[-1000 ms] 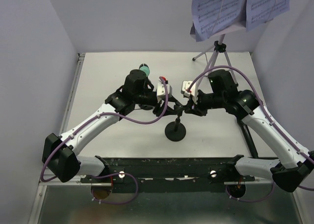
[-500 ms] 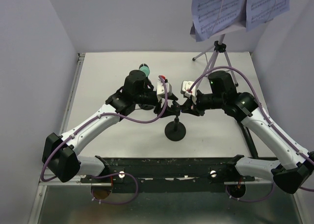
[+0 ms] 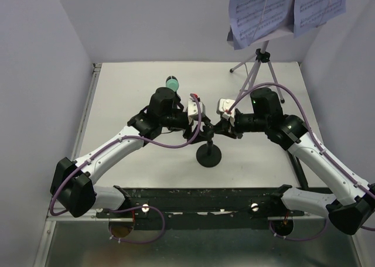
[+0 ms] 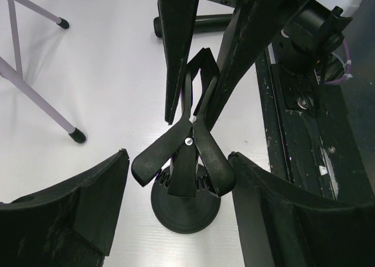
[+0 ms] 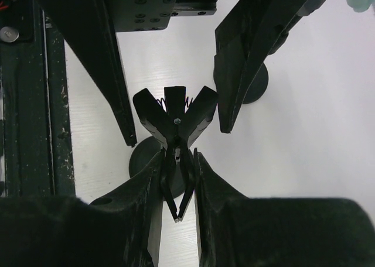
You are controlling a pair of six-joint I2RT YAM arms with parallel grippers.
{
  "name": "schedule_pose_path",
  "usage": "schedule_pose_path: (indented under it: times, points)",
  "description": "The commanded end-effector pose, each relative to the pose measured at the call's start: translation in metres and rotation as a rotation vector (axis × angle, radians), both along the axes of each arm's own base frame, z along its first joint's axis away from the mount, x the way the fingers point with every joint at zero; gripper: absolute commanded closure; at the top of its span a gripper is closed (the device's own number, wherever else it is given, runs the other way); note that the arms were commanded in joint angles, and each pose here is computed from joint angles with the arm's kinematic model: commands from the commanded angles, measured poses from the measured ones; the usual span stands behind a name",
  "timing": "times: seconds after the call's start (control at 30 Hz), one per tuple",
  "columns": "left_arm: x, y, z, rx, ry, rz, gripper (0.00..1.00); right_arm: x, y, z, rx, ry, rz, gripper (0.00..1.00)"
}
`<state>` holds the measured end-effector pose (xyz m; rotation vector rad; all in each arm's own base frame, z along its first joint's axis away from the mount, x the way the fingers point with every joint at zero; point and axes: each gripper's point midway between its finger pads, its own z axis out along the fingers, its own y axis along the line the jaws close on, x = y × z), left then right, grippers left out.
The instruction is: Pack up the instrument practice props
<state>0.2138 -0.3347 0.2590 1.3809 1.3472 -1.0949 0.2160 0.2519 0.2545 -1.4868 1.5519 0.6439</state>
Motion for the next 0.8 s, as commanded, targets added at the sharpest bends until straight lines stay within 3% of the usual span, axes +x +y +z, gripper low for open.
schedule_pose_path:
  times: [0.0, 0.13, 0.33, 0.6, 0.77]
  points:
    - [0.001, 0.001, 0.010, -0.020, -0.051, 0.009, 0.18, -0.042, -0.039, -0.106, -0.293, 0.290, -0.010, 1.00]
    - [0.002, 0.000, 0.027, -0.057, -0.006, 0.033, 0.10, -0.045, -0.045, -0.116, -0.314, 0.288, -0.011, 1.00]
    - [0.016, 0.007, 0.053, -0.172, 0.149, 0.091, 0.07, -0.044, -0.046, -0.116, -0.308, 0.277, -0.017, 1.00]
    - [0.046, 0.015, 0.045, -0.213, 0.259, 0.226, 0.07, -0.042, -0.045, -0.112, -0.298, 0.261, -0.023, 1.00]
    - [0.049, 0.015, 0.032, -0.182, 0.245, 0.232, 0.08, -0.039, -0.045, -0.109, -0.297, 0.251, -0.032, 1.00]
